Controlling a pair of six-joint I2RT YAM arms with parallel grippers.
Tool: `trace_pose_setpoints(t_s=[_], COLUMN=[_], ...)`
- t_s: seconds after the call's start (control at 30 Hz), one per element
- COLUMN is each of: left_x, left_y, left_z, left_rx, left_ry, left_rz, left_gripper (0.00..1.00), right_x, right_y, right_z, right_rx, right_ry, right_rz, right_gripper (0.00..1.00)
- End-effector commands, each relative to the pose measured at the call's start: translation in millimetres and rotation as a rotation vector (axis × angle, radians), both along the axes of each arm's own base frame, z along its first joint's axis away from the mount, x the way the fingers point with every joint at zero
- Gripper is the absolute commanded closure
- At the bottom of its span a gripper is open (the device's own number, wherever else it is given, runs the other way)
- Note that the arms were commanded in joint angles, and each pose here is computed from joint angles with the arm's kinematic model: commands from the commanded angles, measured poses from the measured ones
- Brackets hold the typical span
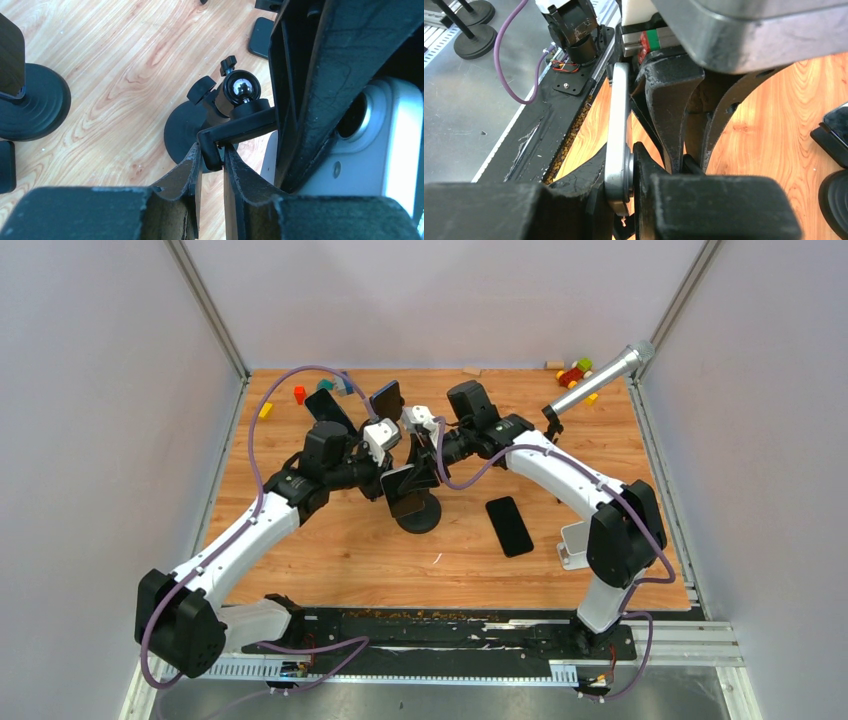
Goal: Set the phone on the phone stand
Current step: Install the phone on the phone stand.
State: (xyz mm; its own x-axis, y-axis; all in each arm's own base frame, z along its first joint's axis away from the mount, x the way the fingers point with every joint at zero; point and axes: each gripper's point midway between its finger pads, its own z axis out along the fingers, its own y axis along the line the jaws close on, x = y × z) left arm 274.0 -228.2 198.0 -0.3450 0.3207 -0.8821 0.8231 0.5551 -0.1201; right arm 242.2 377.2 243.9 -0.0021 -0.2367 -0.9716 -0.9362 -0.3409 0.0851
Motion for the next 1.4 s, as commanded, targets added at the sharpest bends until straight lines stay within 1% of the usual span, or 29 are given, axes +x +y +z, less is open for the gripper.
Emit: trace_pose_setpoints(t_s=[0.0,0.4,1.13,1.37], left_x=[-8,-5,3,5], left_y=[8,16,25,27], left_z=[-20,-16,-11,-9], left_rx=[0.051,0.033,0.002,0.009], left_ry=[0.059,0.034,0.029,0.016], left_rz=[0.015,0.058,0.116,0.126], left_gripper=[1.0,1.0,1.0,1.0], right_x=[13,25,53,64], right_y=[-14,-22,-49,-50], right_z=[28,15,-1,-9], right_rx=[0.027,-0.032,-0.107,-0.153], right_ry=[-0.04,0.01,0.072,0.122], right_rz=[-0.107,-0.257,-0.465,-0.544], right_gripper=[1.0,1.0,1.0,1.0])
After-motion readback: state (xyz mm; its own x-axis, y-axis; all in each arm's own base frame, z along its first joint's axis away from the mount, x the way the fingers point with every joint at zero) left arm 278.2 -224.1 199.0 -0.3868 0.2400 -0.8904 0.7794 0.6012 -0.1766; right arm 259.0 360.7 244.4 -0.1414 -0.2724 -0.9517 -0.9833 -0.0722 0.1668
